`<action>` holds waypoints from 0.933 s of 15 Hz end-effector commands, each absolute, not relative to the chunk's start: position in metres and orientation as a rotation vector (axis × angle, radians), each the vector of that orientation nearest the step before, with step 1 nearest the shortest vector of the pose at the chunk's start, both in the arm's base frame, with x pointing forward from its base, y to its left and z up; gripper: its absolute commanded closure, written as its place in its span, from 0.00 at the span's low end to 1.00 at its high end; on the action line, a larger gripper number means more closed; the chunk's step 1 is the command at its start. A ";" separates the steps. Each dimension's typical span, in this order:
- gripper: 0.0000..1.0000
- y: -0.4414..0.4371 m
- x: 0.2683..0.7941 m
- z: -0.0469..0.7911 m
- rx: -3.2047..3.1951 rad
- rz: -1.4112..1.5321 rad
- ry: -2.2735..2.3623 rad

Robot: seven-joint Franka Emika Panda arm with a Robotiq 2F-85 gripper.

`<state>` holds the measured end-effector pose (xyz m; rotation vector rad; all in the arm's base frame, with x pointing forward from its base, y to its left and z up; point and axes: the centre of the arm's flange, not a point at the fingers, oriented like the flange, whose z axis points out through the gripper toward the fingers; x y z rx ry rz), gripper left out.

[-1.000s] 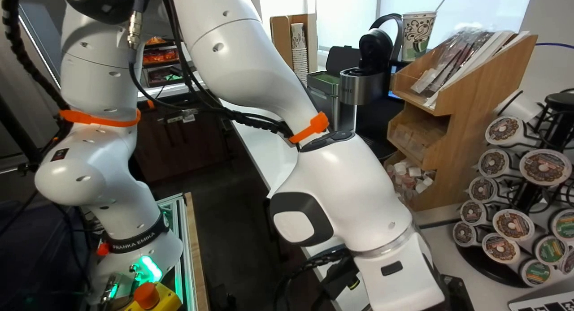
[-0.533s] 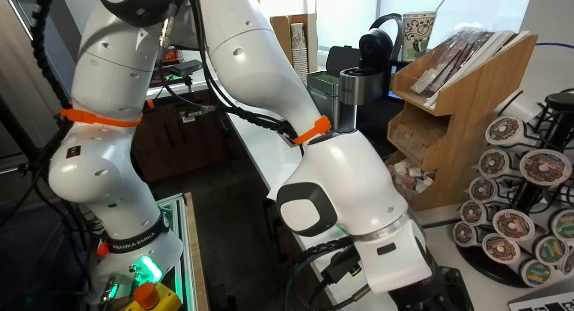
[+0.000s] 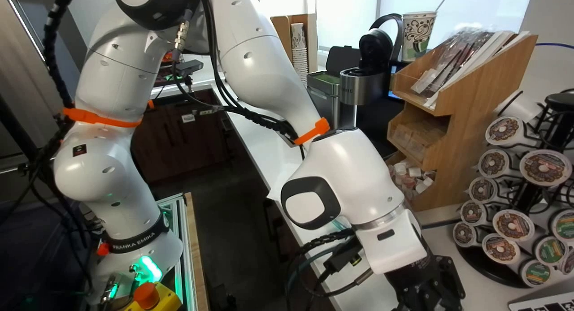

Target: Put the white object upright

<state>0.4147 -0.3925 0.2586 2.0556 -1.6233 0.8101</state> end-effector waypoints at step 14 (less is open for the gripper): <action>0.71 -0.362 0.419 0.246 1.934 0.884 -1.583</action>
